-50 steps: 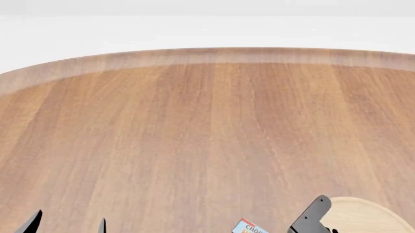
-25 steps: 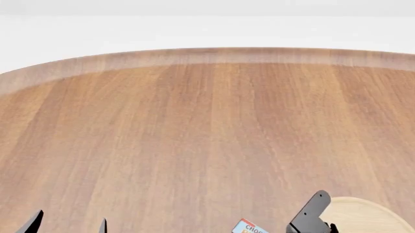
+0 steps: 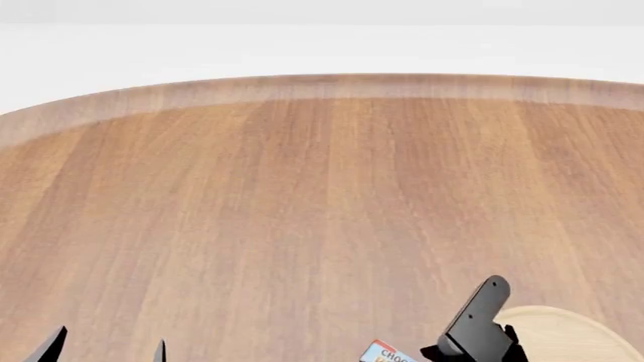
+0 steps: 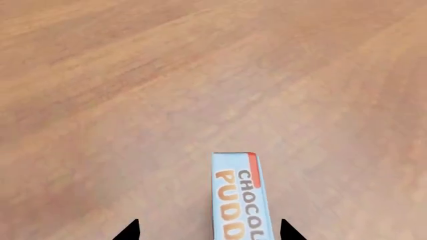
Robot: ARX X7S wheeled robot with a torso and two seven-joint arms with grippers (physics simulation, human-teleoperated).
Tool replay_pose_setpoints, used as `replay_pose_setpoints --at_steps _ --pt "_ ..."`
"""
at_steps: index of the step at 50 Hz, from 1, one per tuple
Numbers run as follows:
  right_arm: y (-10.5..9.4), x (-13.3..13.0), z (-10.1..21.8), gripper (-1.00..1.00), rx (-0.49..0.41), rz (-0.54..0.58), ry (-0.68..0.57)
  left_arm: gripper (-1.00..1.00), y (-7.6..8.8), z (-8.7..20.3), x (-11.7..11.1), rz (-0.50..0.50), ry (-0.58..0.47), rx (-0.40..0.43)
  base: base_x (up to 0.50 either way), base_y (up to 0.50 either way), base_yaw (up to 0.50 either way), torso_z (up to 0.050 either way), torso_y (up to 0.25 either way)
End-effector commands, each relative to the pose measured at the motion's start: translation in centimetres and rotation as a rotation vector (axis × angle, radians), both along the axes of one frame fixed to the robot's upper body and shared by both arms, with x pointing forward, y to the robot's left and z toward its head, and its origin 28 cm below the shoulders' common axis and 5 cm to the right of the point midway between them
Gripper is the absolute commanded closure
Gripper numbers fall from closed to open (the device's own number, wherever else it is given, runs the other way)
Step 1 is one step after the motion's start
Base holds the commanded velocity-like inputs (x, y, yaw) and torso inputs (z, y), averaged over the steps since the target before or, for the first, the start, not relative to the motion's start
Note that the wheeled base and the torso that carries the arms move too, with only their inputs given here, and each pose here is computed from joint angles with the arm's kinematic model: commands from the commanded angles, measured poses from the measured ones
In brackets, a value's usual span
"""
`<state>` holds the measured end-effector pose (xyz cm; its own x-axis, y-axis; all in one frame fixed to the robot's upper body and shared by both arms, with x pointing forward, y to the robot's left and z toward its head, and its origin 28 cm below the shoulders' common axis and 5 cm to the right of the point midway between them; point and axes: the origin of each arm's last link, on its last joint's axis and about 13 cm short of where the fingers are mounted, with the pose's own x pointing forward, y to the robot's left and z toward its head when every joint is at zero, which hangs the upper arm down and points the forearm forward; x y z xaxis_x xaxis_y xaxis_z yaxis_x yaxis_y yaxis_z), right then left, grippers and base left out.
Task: Put the chocolate pudding to the left of the plate.
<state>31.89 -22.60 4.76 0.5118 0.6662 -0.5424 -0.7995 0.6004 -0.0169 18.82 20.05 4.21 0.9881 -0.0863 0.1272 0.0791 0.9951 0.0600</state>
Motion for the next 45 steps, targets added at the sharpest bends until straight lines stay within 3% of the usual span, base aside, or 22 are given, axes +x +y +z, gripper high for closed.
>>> replay_pose_setpoints --at_steps 1,11,13,14,16,17,19,20,21,22,24,25,29,34,45 --pt "1.1 -1.0 2.4 -1.0 0.025 0.039 -0.082 -1.0 0.0 0.0 0.0 0.001 -0.002 0.001 0.0 0.0 0.0 0.0 0.0" --pt "2.7 -2.7 4.1 -1.0 0.04 0.009 -0.204 -1.0 0.2 0.2 0.0 0.005 -0.009 -0.001 0.0 0.0 0.0 0.0 0.0" --pt "3.2 -2.9 4.5 -1.0 0.014 -0.06 -0.258 -1.0 0.2 0.3 0.0 0.008 -0.01 0.001 0.0 0.0 0.0 0.0 0.0" --pt "3.6 -3.1 4.7 -1.0 0.051 -0.08 -0.253 -1.0 0.2 0.3 0.1 0.009 -0.011 0.008 0.0 0.0 0.0 0.0 0.0" --pt "3.9 -2.9 4.5 -1.0 0.008 -0.153 -0.312 -1.0 0.3 0.1 0.2 0.011 -0.01 0.015 0.0 0.0 0.0 0.0 0.0" --pt "4.2 -3.1 4.7 -1.0 0.047 -0.165 -0.298 -1.0 0.3 0.0 0.3 0.016 -0.012 0.026 0.0 0.0 0.0 0.0 0.0" --pt "4.7 -3.1 4.4 -1.0 -0.041 -0.224 -0.391 -1.0 0.4 -0.1 0.5 0.019 -0.006 0.037 0.0 0.0 0.0 0.0 0.0" --pt "5.0 -3.4 4.5 -1.0 0.032 -0.262 -0.348 -1.0 0.4 -0.1 0.6 0.023 -0.009 0.043 0.0 0.0 0.0 0.0 0.0" --pt "5.1 -3.4 4.4 -1.0 0.004 -0.28 -0.383 -1.0 0.4 -0.1 0.6 0.022 -0.01 0.044 0.0 0.0 0.0 0.0 0.0" --pt "5.5 -3.7 4.4 -1.0 0.05 -0.308 -0.377 -1.0 0.5 0.0 0.7 0.029 -0.014 0.054 0.0 0.0 0.0 0.0 0.0" --pt "5.9 -4.0 4.5 -1.0 0.058 -0.399 -0.403 -1.0 0.7 0.2 0.7 0.032 -0.028 0.062 0.0 0.0 0.0 0.0 0.0" --pt "6.1 -4.3 4.5 -1.0 0.097 -0.403 -0.395 -1.0 0.7 0.3 0.6 0.027 -0.035 0.057 0.0 0.0 0.0 0.0 0.0" --pt "6.8 -5.4 4.5 -1.0 0.111 -0.435 -0.443 -1.0 0.8 0.8 0.4 0.036 -0.056 0.064 0.0 0.0 0.0 0.0 0.0" --pt "8.1 -7.6 5.5 -1.0 0.115 -0.462 -0.566 -1.0 0.9 1.7 -0.2 0.044 -0.094 0.066 0.0 0.0 0.0 0.0 0.0" --pt "9.8 -11.0 6.6 -1.0 0.131 -0.496 -0.706 -1.0 1.1 3.1 -1.2 0.061 -0.177 0.061 0.0 0.0 0.0 0.0 0.0"
